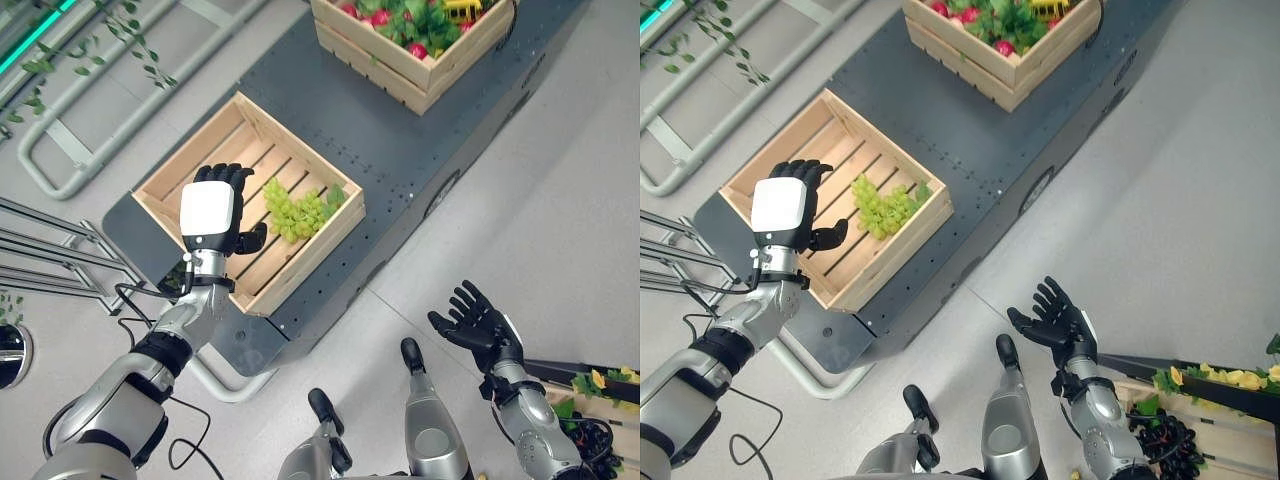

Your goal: Pick up the fruits from the basket on one side to the basket on the other side

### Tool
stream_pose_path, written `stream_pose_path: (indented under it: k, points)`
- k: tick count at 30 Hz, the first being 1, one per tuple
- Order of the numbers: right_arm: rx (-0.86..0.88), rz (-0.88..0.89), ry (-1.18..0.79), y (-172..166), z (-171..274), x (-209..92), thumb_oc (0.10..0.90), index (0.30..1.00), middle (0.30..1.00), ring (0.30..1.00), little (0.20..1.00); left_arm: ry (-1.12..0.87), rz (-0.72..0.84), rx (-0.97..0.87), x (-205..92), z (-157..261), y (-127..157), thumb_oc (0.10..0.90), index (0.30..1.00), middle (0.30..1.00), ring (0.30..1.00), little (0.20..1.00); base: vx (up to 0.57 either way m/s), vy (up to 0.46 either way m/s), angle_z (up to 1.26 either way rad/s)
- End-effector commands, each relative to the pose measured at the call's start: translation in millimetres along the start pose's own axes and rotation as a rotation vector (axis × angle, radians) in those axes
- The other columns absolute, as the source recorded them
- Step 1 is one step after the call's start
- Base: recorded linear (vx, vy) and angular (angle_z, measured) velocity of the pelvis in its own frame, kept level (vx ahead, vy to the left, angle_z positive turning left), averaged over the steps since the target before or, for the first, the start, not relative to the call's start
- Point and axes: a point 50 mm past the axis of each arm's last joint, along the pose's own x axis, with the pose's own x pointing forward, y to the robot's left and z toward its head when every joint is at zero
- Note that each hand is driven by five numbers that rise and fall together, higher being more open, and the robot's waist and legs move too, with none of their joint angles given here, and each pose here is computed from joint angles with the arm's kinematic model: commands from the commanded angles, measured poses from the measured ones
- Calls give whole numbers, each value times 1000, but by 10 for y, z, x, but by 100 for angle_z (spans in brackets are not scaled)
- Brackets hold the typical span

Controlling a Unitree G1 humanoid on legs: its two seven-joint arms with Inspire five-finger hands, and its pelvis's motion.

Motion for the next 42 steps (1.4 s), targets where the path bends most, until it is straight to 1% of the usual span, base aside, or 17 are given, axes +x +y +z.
stream_pose_path:
  k: [1, 8, 19, 25, 30, 34, 42]
  points:
    - [39, 108, -171, 154, 310, 105, 800, 900, 900, 900, 900, 79, 226, 142, 477, -365, 672, 800, 900, 900, 900, 900, -76, -44, -6]
    - [52, 98, -248, 165, 444, 172, 800, 900, 900, 900, 900, 131, 280, 207, 703, -457, 950, 800, 900, 900, 900, 900, -30, -14, -2]
    - [69, 104, -303, 204, 534, 208, 800, 900, 900, 900, 900, 25, 336, 270, 937, -253, 1232, 800, 900, 900, 900, 900, 7, 6, 0]
    - [82, 108, -303, 229, 518, 203, 800, 900, 900, 900, 900, -86, 316, 320, 1006, -111, 1280, 800, 900, 900, 900, 900, -2, -5, 0]
    - [84, 113, -309, 229, 523, 198, 800, 900, 900, 900, 900, -219, 252, 353, 1053, 101, 1264, 800, 900, 900, 900, 900, 1, -5, 2]
    - [83, 112, -311, 238, 529, 206, 800, 900, 900, 900, 900, -234, 210, 372, 1062, 146, 1228, 800, 900, 900, 900, 900, 0, 0, 0]
    - [94, 103, -309, 249, 509, 204, 800, 900, 900, 900, 900, -202, 129, 400, 1093, 169, 1170, 800, 900, 900, 900, 900, 10, -16, 0]
